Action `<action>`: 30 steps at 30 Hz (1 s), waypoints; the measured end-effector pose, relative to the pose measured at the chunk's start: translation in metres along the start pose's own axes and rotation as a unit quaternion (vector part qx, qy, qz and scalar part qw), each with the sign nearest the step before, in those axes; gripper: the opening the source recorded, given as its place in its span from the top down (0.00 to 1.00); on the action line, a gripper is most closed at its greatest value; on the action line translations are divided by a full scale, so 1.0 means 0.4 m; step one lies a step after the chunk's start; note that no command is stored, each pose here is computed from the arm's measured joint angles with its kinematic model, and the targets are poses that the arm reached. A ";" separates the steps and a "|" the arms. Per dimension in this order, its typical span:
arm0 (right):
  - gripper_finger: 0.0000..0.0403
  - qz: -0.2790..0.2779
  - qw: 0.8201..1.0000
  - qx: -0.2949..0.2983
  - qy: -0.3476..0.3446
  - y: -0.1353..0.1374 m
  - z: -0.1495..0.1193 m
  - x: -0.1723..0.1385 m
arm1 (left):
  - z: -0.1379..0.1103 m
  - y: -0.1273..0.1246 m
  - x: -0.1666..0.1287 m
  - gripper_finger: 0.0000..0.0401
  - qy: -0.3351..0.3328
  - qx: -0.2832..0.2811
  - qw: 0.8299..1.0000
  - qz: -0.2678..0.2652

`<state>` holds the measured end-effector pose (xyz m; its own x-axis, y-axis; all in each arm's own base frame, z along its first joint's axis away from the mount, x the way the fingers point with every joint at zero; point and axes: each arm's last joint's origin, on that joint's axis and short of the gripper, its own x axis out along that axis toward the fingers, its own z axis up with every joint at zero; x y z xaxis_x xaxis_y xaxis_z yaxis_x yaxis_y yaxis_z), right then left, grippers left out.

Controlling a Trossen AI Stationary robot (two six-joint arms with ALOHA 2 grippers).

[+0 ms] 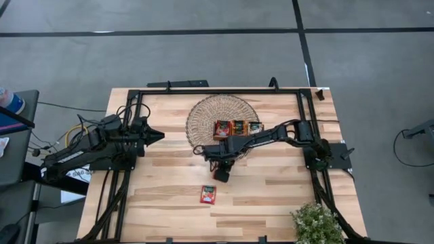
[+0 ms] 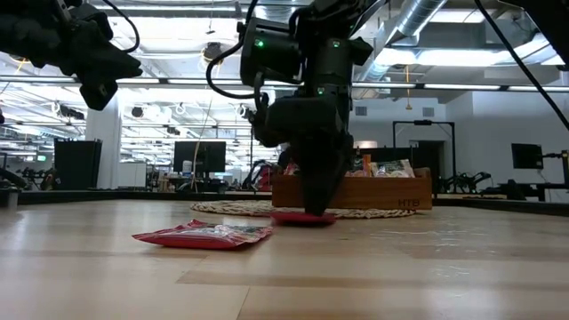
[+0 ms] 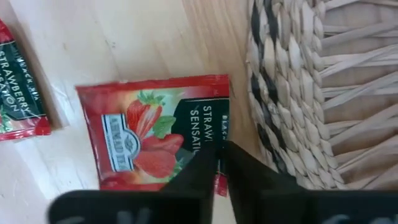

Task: Pick & Place Tea
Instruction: Put the top red tea bag into the left slot of the wooden organizer

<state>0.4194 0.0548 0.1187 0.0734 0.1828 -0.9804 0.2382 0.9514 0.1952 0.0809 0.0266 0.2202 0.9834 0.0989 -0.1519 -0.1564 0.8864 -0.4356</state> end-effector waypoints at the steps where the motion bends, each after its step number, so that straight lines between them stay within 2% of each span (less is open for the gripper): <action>1: 0.97 0.002 1.000 0.000 0.002 0.000 0.000 0.000 | 0.000 0.000 0.000 0.87 0.000 0.000 1.000 0.000; 14: 1.00 0.012 1.000 -0.003 0.023 0.008 0.004 -0.012 | 0.000 0.000 0.000 0.87 0.000 0.000 1.000 0.000; 26: 1.00 0.009 0.998 -0.025 0.061 0.046 0.012 -0.086 | 0.000 0.000 0.000 0.87 0.000 -0.001 1.000 0.000; 30: 1.00 0.005 0.998 -0.032 0.053 0.054 0.022 -0.116 | 0.000 0.000 0.000 0.87 0.000 0.000 1.000 0.000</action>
<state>0.4298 0.0647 0.1686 -0.0274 0.2134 -0.9766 0.1746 0.9629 0.2055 0.0809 0.0266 0.2203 0.9835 0.0989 -0.1515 -0.1563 0.8865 -0.4355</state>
